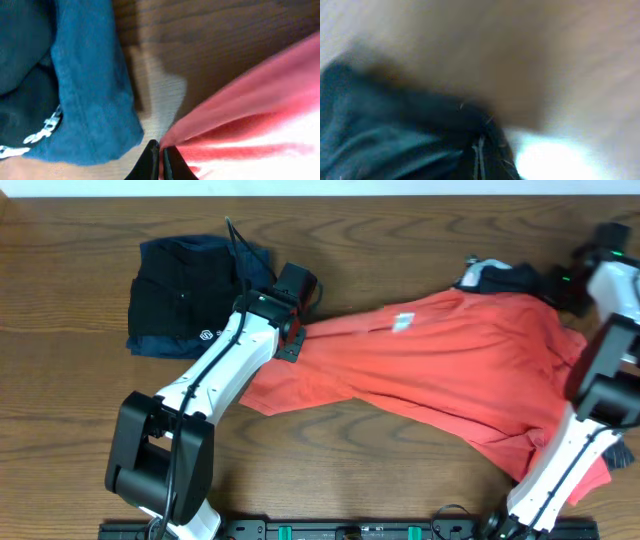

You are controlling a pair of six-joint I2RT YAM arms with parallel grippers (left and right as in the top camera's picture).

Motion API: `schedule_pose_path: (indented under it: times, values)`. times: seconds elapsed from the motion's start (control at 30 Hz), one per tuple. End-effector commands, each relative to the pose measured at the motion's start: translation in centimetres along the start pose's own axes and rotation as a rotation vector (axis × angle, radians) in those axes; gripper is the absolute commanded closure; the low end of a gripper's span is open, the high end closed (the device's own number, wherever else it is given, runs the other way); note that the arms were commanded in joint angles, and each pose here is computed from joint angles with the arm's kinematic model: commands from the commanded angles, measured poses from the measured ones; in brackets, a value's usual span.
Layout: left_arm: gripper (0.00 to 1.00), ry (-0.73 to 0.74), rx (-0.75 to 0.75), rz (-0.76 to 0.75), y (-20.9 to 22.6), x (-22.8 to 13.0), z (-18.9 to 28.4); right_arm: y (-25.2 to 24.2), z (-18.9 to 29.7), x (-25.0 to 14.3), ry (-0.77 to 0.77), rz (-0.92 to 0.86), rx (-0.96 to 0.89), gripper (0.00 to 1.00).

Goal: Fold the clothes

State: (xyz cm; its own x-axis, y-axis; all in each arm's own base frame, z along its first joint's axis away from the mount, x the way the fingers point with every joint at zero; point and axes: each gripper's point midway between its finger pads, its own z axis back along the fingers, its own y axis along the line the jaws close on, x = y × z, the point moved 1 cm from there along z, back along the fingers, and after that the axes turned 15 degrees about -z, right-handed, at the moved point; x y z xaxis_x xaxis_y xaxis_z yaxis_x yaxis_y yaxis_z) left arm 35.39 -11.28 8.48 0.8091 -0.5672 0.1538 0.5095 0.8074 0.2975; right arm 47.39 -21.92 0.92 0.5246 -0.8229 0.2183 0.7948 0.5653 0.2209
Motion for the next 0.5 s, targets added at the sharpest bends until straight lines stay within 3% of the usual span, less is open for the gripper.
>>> schedule_pose_path:
  times: [0.0,0.3,0.33,0.47]
  values:
    - [0.94,0.029,0.062,0.037,1.7,-0.8,-0.1,-9.3,-1.1,3.2,0.002,-0.191,-0.132,0.99]
    - [0.94,0.027,0.063,0.047,1.8,-0.8,-0.1,-12.1,5.5,9.6,-0.071,-0.236,-0.001,0.99]
    - [0.94,0.024,0.064,0.048,1.9,-0.7,-0.1,-11.7,5.9,9.8,-0.069,-0.236,0.024,0.94]
    - [0.94,0.026,0.063,0.050,1.8,-0.8,-0.1,-6.4,7.0,8.4,0.043,-0.160,0.328,0.57]
